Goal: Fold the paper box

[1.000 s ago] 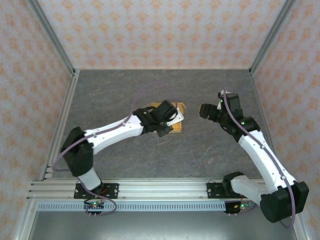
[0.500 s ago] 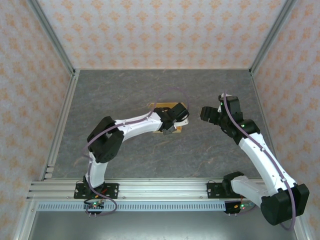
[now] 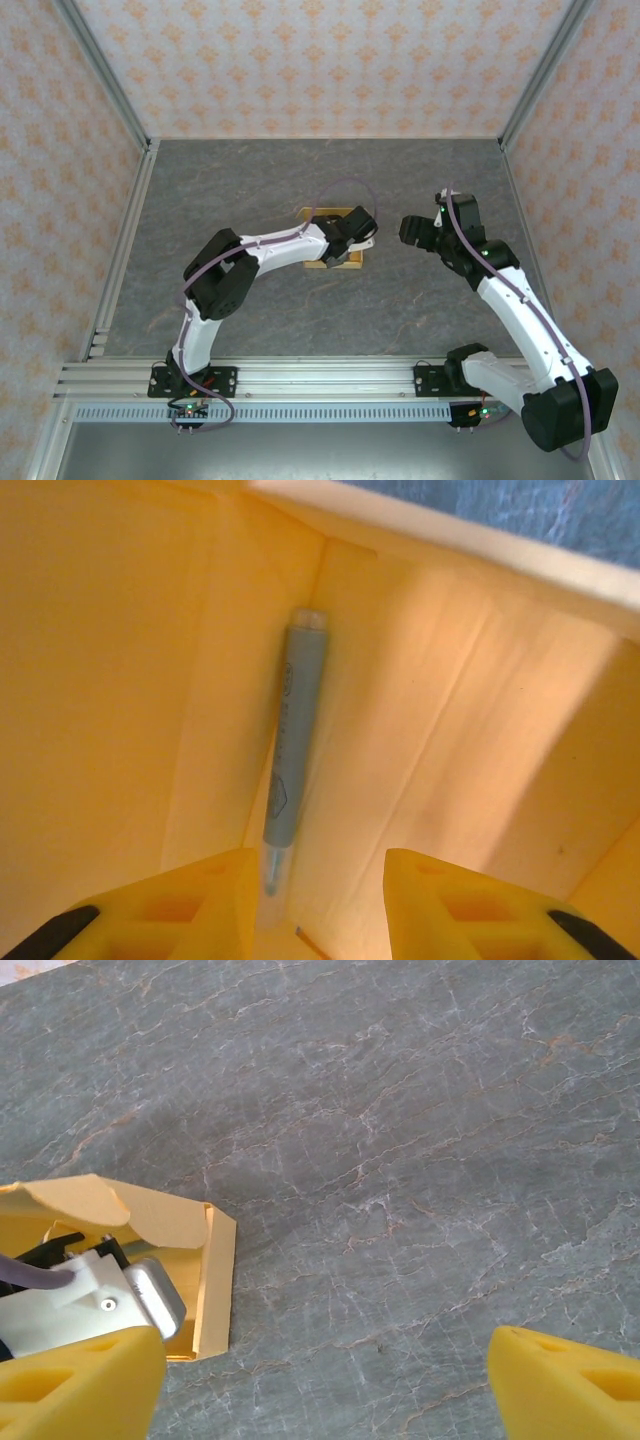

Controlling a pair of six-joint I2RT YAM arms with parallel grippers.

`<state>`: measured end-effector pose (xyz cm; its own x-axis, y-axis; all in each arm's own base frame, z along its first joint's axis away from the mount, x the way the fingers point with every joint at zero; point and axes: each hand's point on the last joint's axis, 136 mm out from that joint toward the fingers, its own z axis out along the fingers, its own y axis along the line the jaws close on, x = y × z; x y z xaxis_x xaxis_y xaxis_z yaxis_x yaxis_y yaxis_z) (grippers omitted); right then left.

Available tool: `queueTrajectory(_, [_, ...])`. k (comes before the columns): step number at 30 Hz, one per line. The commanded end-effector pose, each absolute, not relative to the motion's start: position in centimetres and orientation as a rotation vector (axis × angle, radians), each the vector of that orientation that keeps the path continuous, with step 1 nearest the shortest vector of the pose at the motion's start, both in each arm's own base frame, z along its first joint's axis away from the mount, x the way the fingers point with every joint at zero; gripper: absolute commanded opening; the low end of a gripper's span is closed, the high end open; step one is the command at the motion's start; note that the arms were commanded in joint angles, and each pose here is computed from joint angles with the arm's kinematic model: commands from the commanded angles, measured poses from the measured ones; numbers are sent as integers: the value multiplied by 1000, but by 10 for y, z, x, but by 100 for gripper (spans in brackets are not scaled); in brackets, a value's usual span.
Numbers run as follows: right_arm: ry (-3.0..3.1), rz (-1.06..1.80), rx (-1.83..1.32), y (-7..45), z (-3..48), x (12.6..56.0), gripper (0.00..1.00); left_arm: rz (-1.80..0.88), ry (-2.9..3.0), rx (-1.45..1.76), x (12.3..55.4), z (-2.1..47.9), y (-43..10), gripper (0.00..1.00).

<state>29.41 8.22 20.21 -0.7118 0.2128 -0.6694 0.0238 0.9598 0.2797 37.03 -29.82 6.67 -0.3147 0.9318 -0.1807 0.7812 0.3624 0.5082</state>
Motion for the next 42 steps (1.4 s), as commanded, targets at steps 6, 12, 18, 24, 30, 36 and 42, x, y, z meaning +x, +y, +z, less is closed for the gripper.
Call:
queueTrajectory(6, [2328, 434, 133, 100, 200, 296, 82, 156, 2168, 1286, 342, 150, -302, 40])
queueTrajectory(12, [2334, 444, -43, 139, 188, 302, 76, -31, 2182, 1068, 311, 187, -277, 41])
queueTrajectory(18, [2274, 365, -155, 164, 184, 322, 73, -194, 2221, 543, 306, 214, -195, 53])
queueTrajectory(24, [2251, 354, -213, 180, 174, 347, 67, -221, 2309, 255, 328, 193, -152, 62])
queueTrajectory(30, [2239, 340, -236, 186, 166, 359, 60, -350, 2340, 285, 350, 169, -181, 67])
queueTrajectory(36, [2248, 347, -260, 196, 157, 370, 46, -366, 2359, 285, 368, 153, -193, 70])
queueTrajectory(42, [2247, 352, -267, 201, 152, 375, 35, -391, 2357, 267, 379, 143, -202, 67])
